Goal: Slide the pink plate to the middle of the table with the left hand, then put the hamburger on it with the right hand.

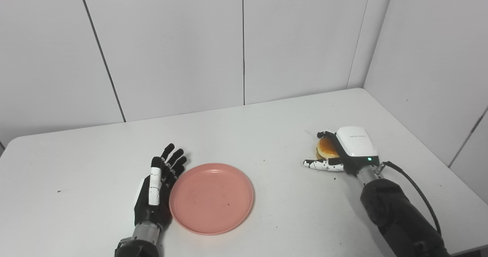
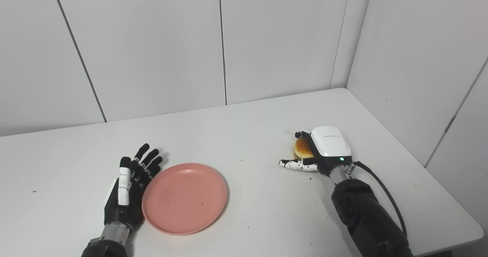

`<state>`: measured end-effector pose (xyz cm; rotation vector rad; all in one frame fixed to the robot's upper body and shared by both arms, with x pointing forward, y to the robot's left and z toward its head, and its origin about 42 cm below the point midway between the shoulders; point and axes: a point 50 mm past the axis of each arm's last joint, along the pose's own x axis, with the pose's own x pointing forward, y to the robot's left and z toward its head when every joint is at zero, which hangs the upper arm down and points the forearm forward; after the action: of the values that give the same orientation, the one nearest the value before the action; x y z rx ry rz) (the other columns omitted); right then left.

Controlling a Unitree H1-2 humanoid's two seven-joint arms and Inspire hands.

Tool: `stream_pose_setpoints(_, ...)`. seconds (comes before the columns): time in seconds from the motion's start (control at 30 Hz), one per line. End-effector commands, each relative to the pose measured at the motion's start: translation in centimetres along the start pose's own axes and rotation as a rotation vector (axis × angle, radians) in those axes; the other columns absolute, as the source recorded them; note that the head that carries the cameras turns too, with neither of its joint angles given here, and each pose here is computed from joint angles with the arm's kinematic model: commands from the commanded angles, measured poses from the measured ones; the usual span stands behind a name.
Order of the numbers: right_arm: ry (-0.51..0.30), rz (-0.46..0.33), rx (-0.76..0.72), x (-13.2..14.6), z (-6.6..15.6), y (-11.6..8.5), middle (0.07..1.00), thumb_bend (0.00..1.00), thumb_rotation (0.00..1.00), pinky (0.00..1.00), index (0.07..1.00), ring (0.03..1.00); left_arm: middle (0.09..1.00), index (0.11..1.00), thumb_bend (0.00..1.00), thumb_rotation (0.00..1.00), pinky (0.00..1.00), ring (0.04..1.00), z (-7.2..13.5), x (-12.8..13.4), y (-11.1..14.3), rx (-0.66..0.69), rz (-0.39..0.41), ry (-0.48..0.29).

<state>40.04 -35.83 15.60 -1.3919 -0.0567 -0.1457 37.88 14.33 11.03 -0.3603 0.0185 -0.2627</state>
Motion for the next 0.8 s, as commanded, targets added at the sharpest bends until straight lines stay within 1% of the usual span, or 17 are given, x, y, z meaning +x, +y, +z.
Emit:
stream_pose_setpoints(0.0, 0.004, -0.06, 0.018, 1.7, 0.7, -2.0, 0.681, 0.8, 0.76, 0.54, 0.681, 0.625, 0.903, 0.894, 0.9, 0.85, 0.96, 0.904, -1.8, -1.0, 0.6, -0.004, 0.022, 0.09)
stream_pose_setpoints(0.07, 0.009, -0.056, 0.036, 1.7, 0.8, -1.9, 0.642, 0.76, 0.7, 0.45, 0.671, 0.553, 0.901, 0.895, 0.9, 0.85, 0.95, 0.904, -1.8, -0.9, 0.5, -0.004, 0.023, 0.09)
stream_pose_setpoints(0.17, 0.005, -0.051, 0.057, 1.7, 0.9, -1.7, 0.607, 0.72, 0.67, 0.41, 0.644, 0.505, 0.895, 0.891, 0.9, 0.85, 0.95, 0.905, -1.6, -0.9, 0.5, -0.003, 0.02, 0.089)
stream_pose_setpoints(0.2, 0.003, -0.053, 0.06, 1.6, 0.9, -1.6, 0.571, 0.71, 0.65, 0.38, 0.6, 0.47, 0.896, 0.893, 0.9, 0.85, 0.96, 0.906, -1.6, -0.9, 0.5, -0.004, 0.019, 0.09)
stream_pose_setpoints(0.37, -0.001, -0.078, 0.07, 1.7, 0.6, -1.3, 0.473, 0.68, 0.58, 0.31, 0.501, 0.374, 0.9, 0.906, 0.89, 0.86, 0.96, 0.908, -1.7, -0.9, 0.4, 0.0, 0.012, 0.092)
stream_pose_setpoints(0.4, -0.003, -0.088, 0.073, 1.7, 0.4, -1.2, 0.453, 0.67, 0.55, 0.29, 0.476, 0.355, 0.901, 0.907, 0.89, 0.86, 0.97, 0.908, -1.7, -0.9, 0.3, 0.0, 0.011, 0.092)
stream_pose_setpoints(0.47, -0.009, -0.108, 0.074, 1.7, 0.2, -1.1, 0.404, 0.66, 0.46, 0.26, 0.415, 0.316, 0.89, 0.908, 0.89, 0.86, 0.97, 0.903, -1.7, -0.9, 0.2, -0.004, 0.009, 0.09)
stream_pose_setpoints(0.63, -0.041, -0.157, 0.071, 1.8, -0.2, -0.9, 0.356, 0.64, 0.39, 0.22, 0.374, 0.279, 0.876, 0.9, 0.89, 0.85, 0.97, 0.9, -1.7, -0.8, 0.1, -0.008, 0.008, 0.091)
stream_pose_setpoints(0.7, -0.053, -0.175, 0.072, 1.8, -0.2, -0.9, 0.343, 0.63, 0.3, 0.21, 0.37, 0.264, 0.873, 0.901, 0.89, 0.85, 0.96, 0.898, -1.6, -0.7, 0.1, -0.007, 0.008, 0.09)
stream_pose_setpoints(0.73, -0.062, -0.19, 0.072, 1.9, -0.2, -0.9, 0.34, 0.59, 0.24, 0.21, 0.407, 0.262, 0.871, 0.901, 0.89, 0.85, 0.97, 0.897, -1.6, -0.7, 0.1, -0.007, 0.008, 0.09)
stream_pose_setpoints(0.77, -0.068, -0.199, 0.072, 1.9, -0.2, -0.9, 0.339, 0.57, 0.22, 0.21, 0.42, 0.262, 0.87, 0.901, 0.89, 0.85, 0.97, 0.896, -1.6, -0.7, 0.1, -0.008, 0.008, 0.09)
